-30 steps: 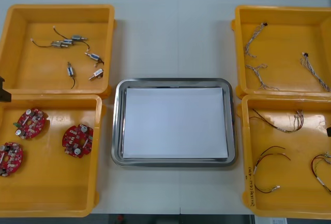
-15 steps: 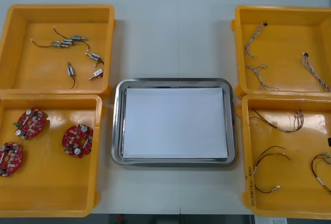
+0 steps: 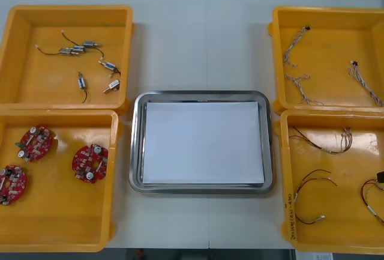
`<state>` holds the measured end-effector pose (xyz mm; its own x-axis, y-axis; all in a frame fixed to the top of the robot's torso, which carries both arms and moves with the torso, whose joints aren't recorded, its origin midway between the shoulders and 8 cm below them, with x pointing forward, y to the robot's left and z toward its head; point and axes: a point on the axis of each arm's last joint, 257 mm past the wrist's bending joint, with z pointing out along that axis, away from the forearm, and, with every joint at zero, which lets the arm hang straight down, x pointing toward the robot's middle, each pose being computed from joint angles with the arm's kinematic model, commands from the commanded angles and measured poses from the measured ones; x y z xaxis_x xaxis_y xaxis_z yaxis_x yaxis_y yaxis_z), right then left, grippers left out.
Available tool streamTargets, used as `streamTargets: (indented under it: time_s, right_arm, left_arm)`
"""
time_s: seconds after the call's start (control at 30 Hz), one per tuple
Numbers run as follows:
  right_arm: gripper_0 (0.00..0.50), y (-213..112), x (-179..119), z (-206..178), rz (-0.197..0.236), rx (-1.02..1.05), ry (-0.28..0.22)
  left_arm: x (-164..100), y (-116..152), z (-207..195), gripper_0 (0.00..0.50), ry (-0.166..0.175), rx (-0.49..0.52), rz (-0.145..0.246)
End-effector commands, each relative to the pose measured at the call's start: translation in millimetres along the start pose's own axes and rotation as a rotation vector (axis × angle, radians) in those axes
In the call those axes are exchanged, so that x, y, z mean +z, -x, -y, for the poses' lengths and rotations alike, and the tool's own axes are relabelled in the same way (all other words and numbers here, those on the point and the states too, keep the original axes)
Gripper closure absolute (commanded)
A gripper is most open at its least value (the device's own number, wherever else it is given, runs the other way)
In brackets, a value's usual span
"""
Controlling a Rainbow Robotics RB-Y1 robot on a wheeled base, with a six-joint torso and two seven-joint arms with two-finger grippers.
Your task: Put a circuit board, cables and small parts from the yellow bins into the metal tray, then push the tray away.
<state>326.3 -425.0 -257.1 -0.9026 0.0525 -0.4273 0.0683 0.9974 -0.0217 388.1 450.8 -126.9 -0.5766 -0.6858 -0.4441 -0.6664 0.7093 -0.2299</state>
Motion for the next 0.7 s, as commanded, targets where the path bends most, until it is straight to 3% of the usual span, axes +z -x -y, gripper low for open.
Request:
streamTargets:
  time_s: [0.03, 0.5, 0.7]
  right_arm:
    - [0.0, -13, 4, -7, -0.014, -0.131, -0.001]
    - [0.0, -40, 19, -1, 0.02, -0.354, 0.01]
    - [0.0, -48, 25, -6, 0.02, -0.386, 0.019]
  left_arm:
    - [2, 1, -19, 0.0, 0.004, -0.08, 0.009]
    - [25, -7, -18, 0.0, -0.036, -0.384, 0.071]
    - [37, -18, -24, 0.0, -0.032, -0.429, 0.105]
